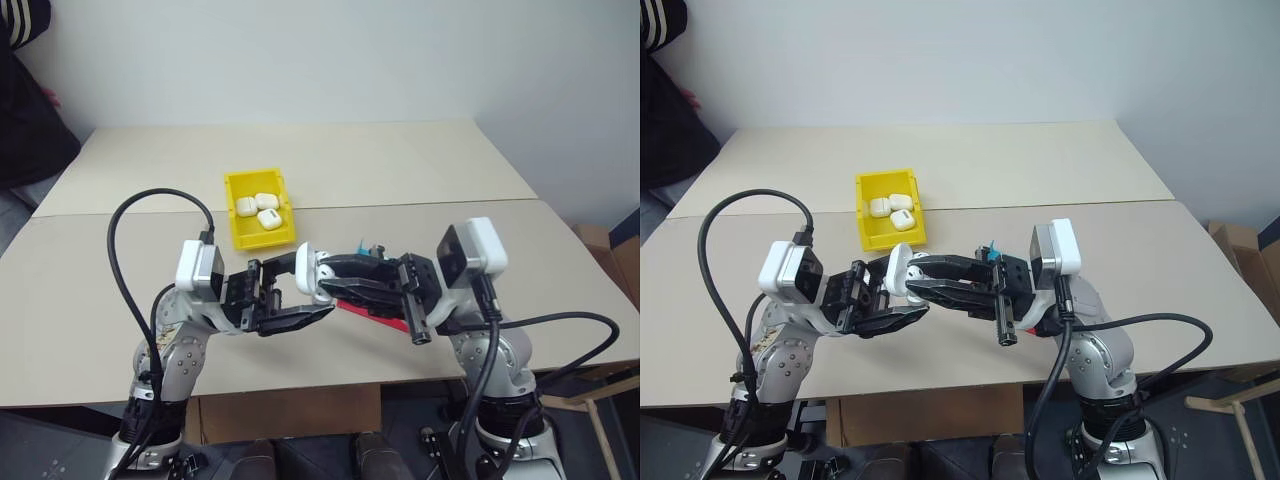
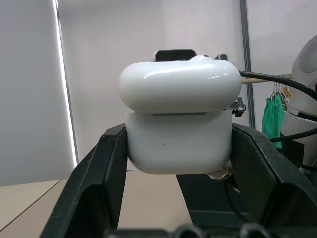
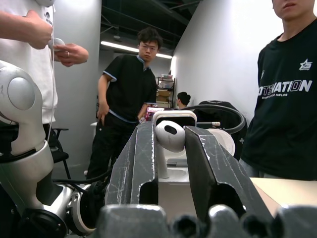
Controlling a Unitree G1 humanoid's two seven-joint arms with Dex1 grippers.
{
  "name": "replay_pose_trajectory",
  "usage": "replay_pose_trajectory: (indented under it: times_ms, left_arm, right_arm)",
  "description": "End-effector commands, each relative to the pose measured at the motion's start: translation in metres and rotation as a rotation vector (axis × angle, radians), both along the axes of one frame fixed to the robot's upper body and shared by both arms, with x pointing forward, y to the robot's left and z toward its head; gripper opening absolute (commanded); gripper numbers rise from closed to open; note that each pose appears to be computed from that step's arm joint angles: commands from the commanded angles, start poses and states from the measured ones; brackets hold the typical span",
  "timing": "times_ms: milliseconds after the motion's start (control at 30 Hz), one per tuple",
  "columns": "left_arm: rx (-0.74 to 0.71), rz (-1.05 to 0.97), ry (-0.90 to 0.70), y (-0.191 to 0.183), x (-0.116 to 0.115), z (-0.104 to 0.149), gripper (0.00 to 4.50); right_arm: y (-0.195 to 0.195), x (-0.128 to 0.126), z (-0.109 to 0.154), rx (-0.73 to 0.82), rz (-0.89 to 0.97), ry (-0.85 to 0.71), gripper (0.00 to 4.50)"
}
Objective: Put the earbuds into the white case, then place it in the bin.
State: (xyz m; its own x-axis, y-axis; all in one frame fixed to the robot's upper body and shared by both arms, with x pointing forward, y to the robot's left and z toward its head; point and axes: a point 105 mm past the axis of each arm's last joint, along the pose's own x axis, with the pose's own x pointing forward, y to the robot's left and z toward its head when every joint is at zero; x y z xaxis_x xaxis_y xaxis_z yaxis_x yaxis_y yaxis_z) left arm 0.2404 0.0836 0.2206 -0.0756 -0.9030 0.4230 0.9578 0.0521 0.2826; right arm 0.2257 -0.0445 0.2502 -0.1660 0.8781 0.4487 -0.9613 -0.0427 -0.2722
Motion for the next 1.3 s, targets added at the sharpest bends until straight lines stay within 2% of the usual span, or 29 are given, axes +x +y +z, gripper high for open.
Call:
replay_pose_trajectory:
  times_ms: [33, 133, 367, 567, 700, 800, 933, 1067, 1300]
  left_arm:
    - [-0.029, -0.004, -0.053, 0.000, -0.004, 0.009, 2.78]
    - [-0.029, -0.001, -0.052, 0.000, -0.003, 0.009, 2.78]
    - [-0.030, -0.002, -0.051, 0.000, -0.003, 0.008, 2.78]
    - [-0.013, 0.011, -0.047, 0.003, 0.000, 0.005, 2.78]
    - [-0.006, 0.018, -0.043, 0.003, 0.004, 0.004, 2.78]
    - [-0.001, 0.023, -0.043, 0.002, 0.008, 0.003, 2.78]
    - [0.002, 0.025, -0.046, 0.001, 0.012, 0.002, 2.78]
    - [0.004, 0.036, -0.047, -0.001, 0.018, 0.001, 2.78]
    - [0.007, 0.049, -0.051, -0.004, 0.023, -0.001, 2.78]
  right_arm:
    - [0.001, -0.007, 0.003, -0.003, 0.016, -0.049, 1.61]
    - [0.001, -0.006, 0.003, -0.010, 0.001, -0.063, 2.61]
    - [-0.003, -0.005, 0.004, -0.009, -0.026, -0.083, 2.61]
    - [-0.028, 0.008, 0.013, -0.017, -0.091, -0.088, 2.61]
    - [-0.049, 0.025, 0.031, -0.160, -0.166, -0.126, 2.61]
    - [-0.054, 0.032, 0.052, -0.326, -0.169, -0.157, 2.61]
    - [-0.047, 0.048, 0.077, -0.485, -0.233, -0.098, 1.44]
    - [-0.031, 0.056, 0.088, -0.635, -0.267, -0.023, 0.04]
    - [0.006, 0.053, 0.100, -0.742, -0.290, 0.033, 0.04]
